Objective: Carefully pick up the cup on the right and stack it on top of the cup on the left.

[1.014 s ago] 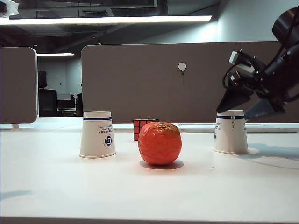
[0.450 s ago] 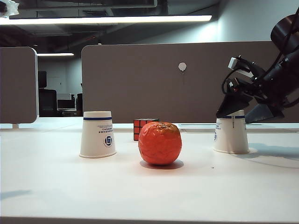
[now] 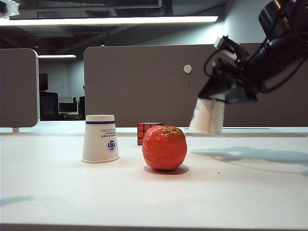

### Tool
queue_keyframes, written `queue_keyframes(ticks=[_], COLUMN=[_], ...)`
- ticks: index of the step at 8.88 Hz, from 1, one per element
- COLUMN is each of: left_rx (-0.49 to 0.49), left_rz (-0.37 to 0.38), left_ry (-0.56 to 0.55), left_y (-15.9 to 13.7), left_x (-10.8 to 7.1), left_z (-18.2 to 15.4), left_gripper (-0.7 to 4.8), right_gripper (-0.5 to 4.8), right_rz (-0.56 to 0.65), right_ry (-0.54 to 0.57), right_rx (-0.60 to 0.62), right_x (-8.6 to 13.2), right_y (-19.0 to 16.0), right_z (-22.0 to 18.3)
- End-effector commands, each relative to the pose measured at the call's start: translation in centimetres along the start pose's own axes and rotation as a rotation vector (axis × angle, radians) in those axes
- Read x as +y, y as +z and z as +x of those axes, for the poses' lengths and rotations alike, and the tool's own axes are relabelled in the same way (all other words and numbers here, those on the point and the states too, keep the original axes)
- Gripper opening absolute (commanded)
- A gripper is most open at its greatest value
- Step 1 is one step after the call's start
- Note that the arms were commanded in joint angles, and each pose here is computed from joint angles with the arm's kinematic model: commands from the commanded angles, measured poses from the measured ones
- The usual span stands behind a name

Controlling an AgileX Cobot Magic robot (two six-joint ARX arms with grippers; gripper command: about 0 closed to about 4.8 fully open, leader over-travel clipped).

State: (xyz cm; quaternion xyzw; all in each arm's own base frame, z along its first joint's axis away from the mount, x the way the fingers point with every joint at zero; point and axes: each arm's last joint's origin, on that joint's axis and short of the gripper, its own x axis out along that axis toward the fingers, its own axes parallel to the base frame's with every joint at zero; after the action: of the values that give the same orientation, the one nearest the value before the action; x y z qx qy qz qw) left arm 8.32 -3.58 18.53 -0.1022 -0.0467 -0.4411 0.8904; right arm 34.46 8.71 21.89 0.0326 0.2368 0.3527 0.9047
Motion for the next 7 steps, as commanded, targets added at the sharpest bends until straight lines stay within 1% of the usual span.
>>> queue_keyframes(ticks=[1, 2, 3, 4, 5, 6, 7], left_rx=[-0.011, -0.011, -0.012, -0.012, -0.012, -0.012, -0.012], left_rz=[0.004, 0.004, 0.004, 0.004, 0.004, 0.004, 0.004], left_ry=[-0.001, -0.001, -0.002, -0.002, -0.002, -0.002, -0.002], left_y=[0.2, 0.2, 0.2, 0.2, 0.2, 0.2, 0.2], left_x=[0.0, 0.0, -0.1, 0.0, 0.0, 0.0, 0.0], left_z=[0.0, 0.0, 0.0, 0.0, 0.0, 0.0, 0.0], left_gripper=[-0.03, -0.03, -0.03, -0.03, -0.03, -0.03, -0.03], right_gripper=[3.01, 3.01, 2.82, 2.82, 2.82, 2.82, 2.82], right_rz=[-0.135, -0.157, -0.258, -0.255, -0.263, -0.268, -0.256], right_ry=[0.243, 0.268, 0.264, 0.278, 0.324, 0.332, 0.308], right_rx=[-0.131, -0.152, -0.196, -0.173, -0.152, -0.148, -0.107], right_x=[7.2, 8.3, 13.5, 13.8, 15.5, 16.2, 16.0], right_y=[5.5, 6.2, 5.9, 5.4, 5.1, 5.2, 4.9], right_z=[2.1, 2.3, 4.4, 5.4, 7.6, 8.4, 9.7])
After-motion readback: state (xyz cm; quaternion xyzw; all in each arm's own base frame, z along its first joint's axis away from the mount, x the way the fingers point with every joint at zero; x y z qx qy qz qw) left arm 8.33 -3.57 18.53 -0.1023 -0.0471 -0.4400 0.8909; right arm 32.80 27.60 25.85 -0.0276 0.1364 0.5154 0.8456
